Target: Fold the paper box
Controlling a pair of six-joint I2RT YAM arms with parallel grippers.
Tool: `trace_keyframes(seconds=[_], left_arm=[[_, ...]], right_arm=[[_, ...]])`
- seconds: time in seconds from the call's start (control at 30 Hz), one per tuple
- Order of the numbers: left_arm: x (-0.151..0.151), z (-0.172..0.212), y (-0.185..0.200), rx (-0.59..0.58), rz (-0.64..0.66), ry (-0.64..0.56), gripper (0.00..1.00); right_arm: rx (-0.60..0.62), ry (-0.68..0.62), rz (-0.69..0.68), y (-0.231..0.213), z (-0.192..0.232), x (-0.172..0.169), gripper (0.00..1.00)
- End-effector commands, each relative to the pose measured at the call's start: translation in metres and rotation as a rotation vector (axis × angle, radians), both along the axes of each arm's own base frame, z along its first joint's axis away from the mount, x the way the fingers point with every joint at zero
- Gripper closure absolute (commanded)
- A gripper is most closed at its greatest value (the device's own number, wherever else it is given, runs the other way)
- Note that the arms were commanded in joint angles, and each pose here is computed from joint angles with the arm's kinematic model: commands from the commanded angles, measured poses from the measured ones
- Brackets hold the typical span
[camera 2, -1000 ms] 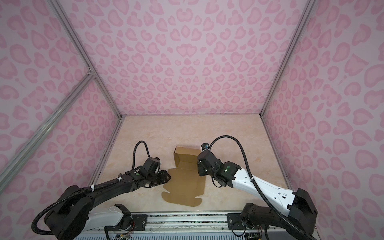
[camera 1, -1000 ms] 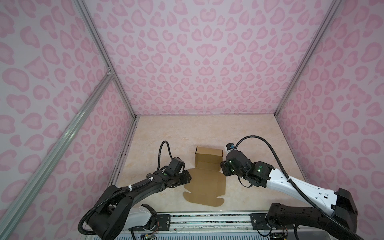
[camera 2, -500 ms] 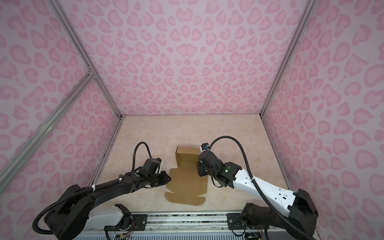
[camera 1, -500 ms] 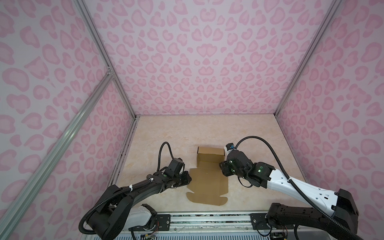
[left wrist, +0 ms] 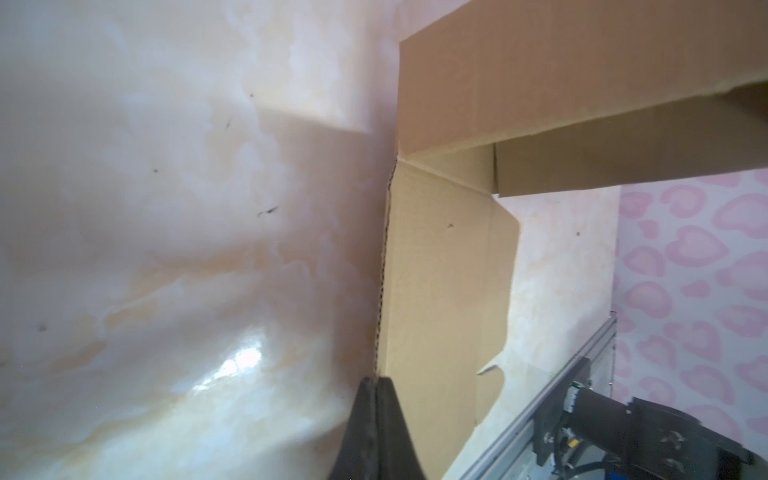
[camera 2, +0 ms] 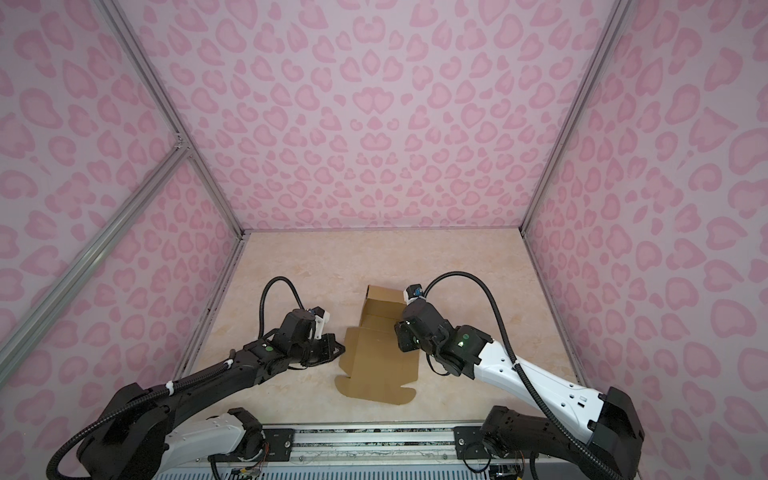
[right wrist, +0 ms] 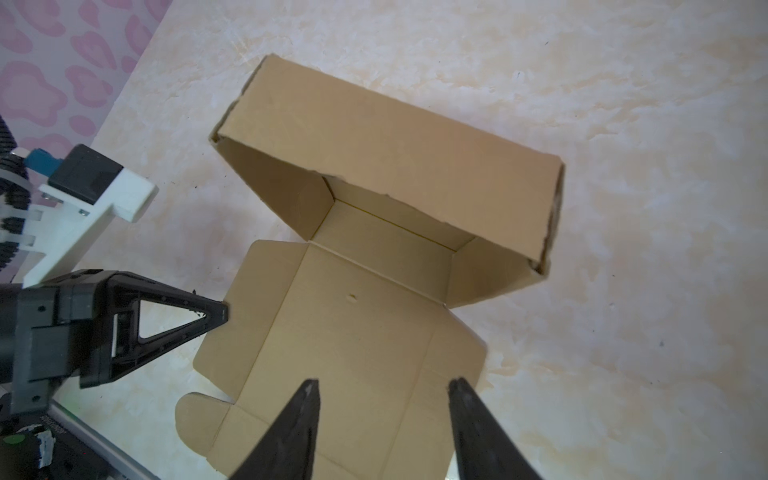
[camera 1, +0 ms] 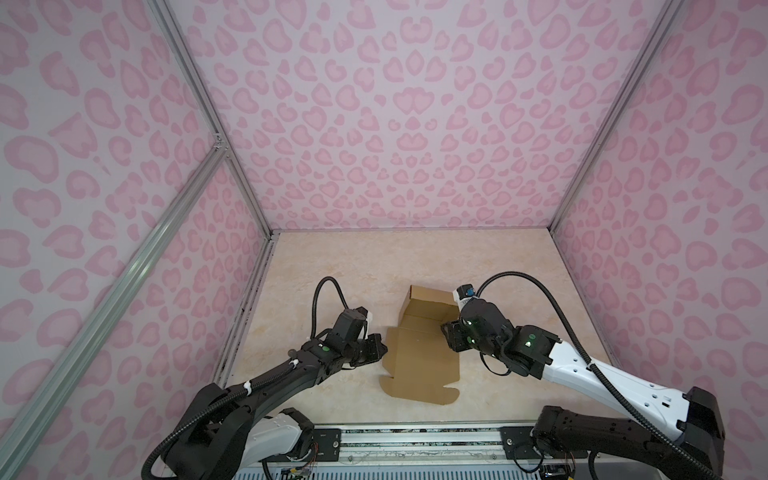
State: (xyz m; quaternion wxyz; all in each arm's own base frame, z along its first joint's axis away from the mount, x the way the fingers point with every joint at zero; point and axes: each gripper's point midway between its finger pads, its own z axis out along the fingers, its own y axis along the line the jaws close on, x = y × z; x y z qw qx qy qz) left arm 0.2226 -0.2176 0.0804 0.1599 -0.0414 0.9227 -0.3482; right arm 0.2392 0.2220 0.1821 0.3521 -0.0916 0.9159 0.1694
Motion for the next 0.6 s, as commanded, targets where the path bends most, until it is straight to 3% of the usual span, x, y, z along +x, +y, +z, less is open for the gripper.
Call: trace_keyframes(seconds=[0.0, 0.17, 0.33, 0.57], left_arm=[[-0.012, 0.013, -0.01, -0.086, -0.028, 0.117, 0.96], [-0.022, 0.036, -0.023, -0.207, -0.024, 0.272, 0.96], [-0.026, 0.07, -0.031, -0.312, -0.01, 0.315, 0.96], [-0.043, 0.085, -0.031, -0.325, -0.026, 0.406, 0.96]], right_arm=[[-0.039, 0.009, -0.012, -0.007, 0.006, 0.0, 0.47], [-0.116, 0.0, 0.028, -0.009, 0.022, 0.002, 0.47], [-0.223, 0.003, 0.094, -0.007, 0.025, 0.006, 0.46], [-0.384, -0.055, 0.13, -0.008, 0.033, 0.028, 0.45]])
